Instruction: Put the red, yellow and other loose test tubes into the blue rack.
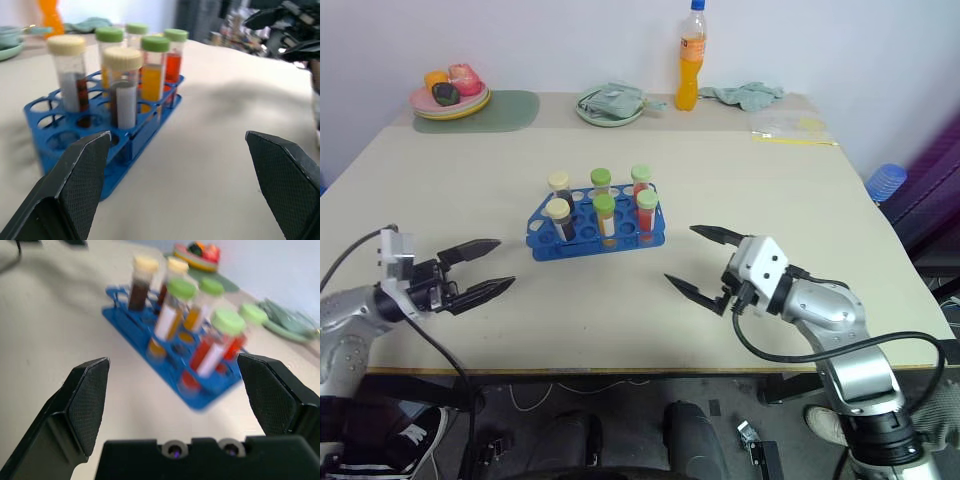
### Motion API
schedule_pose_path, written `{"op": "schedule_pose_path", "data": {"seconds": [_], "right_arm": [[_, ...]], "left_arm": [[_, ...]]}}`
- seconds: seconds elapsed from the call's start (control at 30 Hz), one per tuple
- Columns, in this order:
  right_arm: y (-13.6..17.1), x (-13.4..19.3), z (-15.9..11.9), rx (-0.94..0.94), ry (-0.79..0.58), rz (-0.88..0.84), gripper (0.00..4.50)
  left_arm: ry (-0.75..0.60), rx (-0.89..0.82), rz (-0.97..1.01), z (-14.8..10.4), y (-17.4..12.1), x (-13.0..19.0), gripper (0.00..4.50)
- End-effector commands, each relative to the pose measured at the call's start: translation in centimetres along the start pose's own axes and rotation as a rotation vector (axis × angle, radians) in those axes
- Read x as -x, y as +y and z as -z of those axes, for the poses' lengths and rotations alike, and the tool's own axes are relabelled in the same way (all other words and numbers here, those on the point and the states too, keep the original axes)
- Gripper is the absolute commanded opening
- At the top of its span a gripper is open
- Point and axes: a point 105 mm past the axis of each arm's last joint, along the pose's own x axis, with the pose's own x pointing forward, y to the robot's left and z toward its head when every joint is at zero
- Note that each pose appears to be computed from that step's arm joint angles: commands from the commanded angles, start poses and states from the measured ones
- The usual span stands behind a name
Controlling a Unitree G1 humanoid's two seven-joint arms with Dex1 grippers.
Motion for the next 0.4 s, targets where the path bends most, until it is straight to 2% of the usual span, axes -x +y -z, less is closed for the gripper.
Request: {"op": "schedule_pose_path", "data": {"seconds": [0.03,0.2,0.4], "right_arm": [[-1.2,1.5,0.2,0.078,0.043,0.031,4.5],[-3.1,2.1,0.3,0.093,0.058,0.078,4.5],[-3.2,2.6,-0.1,0.104,0.085,0.073,4.5]], "left_arm": [[0.005,-0.043,0.041,-0.9,-0.1,-0.5,4.45],[0.0,-0.035,0.071,-0.5,-0.1,-1.1,4.45],[-0.029,-0.018,0.099,0.9,-1.8,-3.4,4.45]]}}
